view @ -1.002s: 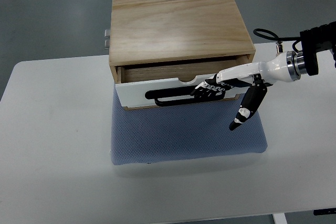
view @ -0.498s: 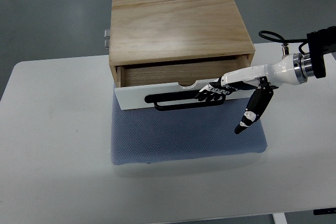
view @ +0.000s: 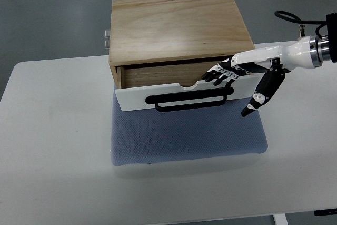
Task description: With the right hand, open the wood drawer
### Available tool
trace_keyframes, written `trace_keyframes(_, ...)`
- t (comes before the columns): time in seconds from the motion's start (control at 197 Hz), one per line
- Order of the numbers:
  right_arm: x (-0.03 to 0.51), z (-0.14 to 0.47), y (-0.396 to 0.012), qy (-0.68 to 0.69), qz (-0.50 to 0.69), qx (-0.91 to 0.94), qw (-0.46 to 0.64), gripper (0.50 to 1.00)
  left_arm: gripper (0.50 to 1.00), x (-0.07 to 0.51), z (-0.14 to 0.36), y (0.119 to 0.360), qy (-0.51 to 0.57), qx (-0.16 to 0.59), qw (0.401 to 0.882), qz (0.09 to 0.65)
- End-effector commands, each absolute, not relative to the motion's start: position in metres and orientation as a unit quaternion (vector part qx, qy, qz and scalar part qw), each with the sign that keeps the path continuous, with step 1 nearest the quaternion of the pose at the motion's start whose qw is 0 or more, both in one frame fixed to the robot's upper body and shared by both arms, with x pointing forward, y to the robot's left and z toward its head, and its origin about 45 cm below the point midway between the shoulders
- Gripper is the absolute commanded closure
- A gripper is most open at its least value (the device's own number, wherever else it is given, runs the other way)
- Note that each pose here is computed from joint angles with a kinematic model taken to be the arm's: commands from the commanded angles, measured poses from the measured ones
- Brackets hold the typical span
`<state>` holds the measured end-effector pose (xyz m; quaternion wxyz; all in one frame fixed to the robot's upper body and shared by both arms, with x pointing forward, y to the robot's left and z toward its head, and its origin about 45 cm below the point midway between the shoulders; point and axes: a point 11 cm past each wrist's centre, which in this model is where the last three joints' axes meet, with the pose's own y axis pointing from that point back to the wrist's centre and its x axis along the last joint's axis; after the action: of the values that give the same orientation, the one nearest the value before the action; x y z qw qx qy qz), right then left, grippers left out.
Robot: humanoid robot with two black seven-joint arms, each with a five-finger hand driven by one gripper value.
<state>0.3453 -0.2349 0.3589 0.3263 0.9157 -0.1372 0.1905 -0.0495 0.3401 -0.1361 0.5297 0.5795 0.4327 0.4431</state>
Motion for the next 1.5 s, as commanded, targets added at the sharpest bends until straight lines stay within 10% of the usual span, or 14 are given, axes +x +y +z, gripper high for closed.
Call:
trace_keyframes(0.0,0.347,0.372,-0.238,-0.150,0.188,0.918,0.314,0.556,0.500,-0.049,-0.136,0.340,0.433,0.580,0.530,0.443)
trace_keyframes(0.778,0.454,0.426,-0.340,-0.414,0.062,0.899,0.125,0.556,0.500,-0.049,-0.136,0.340,0.433,0.580,0.530,0.443)
trace_keyframes(1.068,0.491,0.367,-0.405,-0.600,-0.064,0.788,-0.120,0.560,0.500,-0.049,-0.136,0.340,0.433,0.580,0.530,0.443)
trace_keyframes(1.495,0.475,0.237,-0.385,-0.653,-0.212,0.715,-0.134,0.558,0.500,-0.049,-0.136,0.340,0.433,0.580,0.530,0.443)
